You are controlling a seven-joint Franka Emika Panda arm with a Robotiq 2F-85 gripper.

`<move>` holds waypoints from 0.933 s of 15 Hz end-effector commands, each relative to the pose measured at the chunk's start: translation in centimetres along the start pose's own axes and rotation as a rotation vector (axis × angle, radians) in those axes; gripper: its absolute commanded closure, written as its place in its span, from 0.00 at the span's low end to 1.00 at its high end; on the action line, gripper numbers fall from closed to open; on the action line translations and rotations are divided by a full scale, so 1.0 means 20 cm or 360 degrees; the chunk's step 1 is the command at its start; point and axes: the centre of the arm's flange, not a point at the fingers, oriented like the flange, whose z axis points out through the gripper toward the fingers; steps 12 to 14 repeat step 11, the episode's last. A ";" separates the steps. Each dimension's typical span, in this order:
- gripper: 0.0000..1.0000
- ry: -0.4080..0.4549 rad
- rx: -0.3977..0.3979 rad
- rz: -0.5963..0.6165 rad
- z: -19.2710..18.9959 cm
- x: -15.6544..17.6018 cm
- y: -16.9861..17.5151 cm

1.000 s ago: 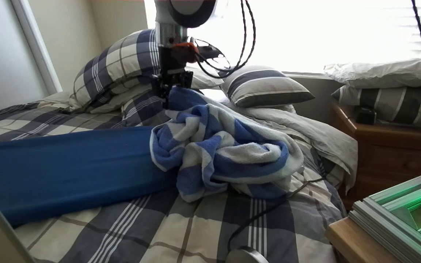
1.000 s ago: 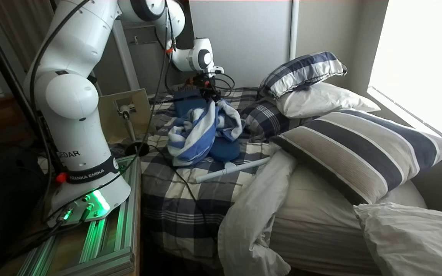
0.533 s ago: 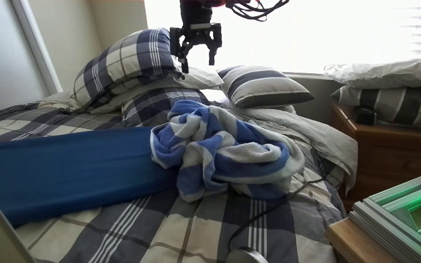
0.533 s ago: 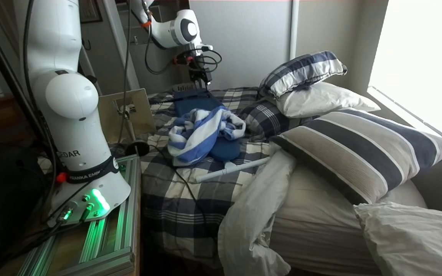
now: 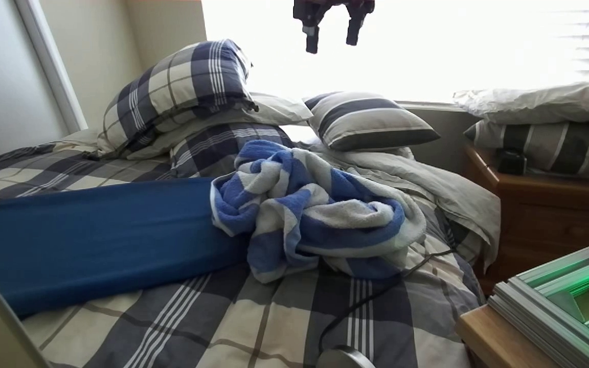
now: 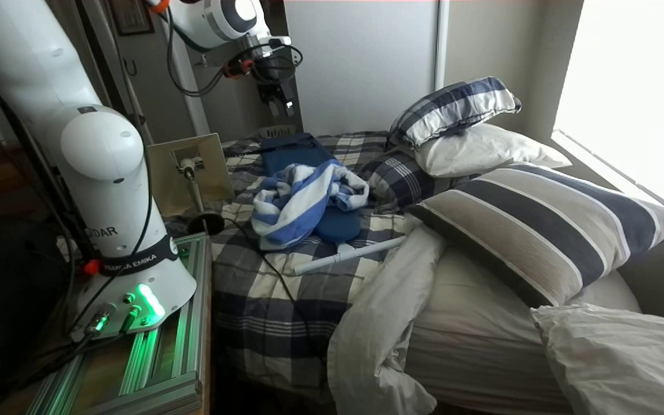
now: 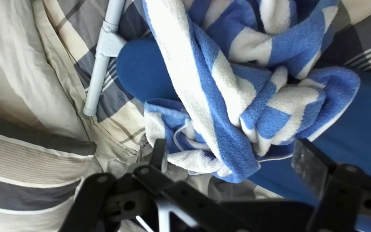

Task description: Move the towel to the left

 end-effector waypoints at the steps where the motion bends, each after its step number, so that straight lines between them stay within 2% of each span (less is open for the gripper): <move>1: 0.00 0.0027 0.0002 -0.0012 -0.03 -0.03 0.01; 14: 0.00 -0.0006 -0.0010 -0.0010 0.02 -0.02 0.01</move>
